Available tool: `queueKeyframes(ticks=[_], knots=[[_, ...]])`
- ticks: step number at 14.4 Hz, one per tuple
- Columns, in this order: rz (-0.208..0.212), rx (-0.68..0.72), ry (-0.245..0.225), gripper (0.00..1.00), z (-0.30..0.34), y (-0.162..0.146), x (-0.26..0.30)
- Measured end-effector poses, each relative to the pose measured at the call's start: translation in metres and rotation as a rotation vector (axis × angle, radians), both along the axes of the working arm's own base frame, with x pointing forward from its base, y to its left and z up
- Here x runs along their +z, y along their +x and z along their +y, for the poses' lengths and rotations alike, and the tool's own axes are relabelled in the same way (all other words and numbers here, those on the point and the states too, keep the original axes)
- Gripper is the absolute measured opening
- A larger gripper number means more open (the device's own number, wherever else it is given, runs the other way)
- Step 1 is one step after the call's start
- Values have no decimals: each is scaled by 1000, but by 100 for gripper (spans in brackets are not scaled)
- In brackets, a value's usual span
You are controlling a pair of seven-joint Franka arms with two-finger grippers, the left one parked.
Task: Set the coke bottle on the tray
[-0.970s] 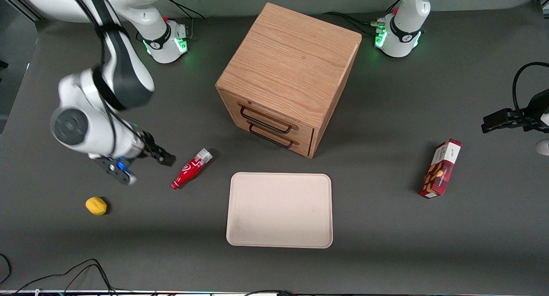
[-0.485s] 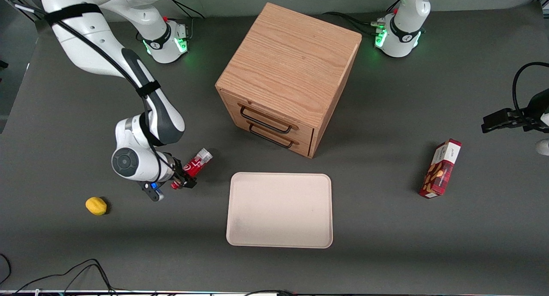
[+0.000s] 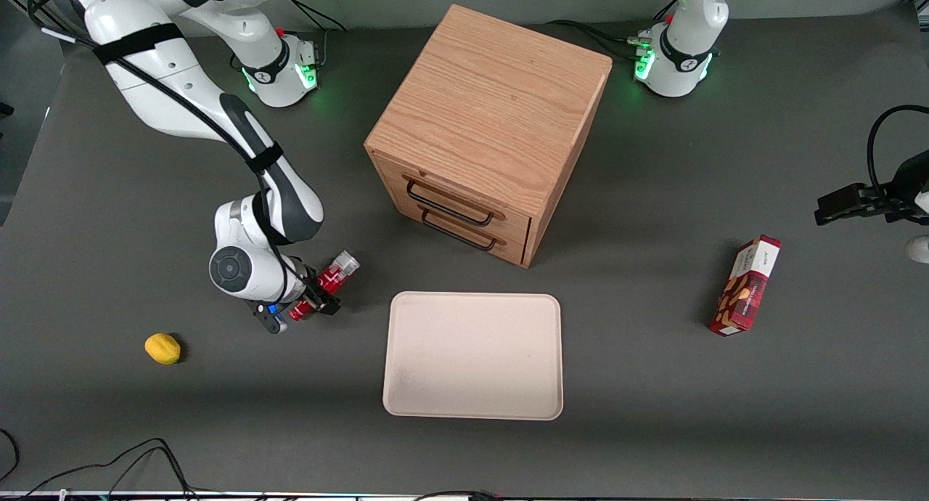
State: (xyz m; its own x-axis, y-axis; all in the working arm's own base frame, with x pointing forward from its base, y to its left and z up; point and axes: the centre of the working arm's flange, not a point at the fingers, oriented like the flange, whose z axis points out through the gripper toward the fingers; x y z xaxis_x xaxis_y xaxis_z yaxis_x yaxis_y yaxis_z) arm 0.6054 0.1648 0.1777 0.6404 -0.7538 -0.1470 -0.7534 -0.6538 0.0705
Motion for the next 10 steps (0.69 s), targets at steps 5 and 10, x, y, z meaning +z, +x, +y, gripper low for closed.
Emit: queueKeyframes(ticks=[5,10], knots=[[-2,5,10,56,12,-5,-1],[-5,74,17,56,16,9,41]])
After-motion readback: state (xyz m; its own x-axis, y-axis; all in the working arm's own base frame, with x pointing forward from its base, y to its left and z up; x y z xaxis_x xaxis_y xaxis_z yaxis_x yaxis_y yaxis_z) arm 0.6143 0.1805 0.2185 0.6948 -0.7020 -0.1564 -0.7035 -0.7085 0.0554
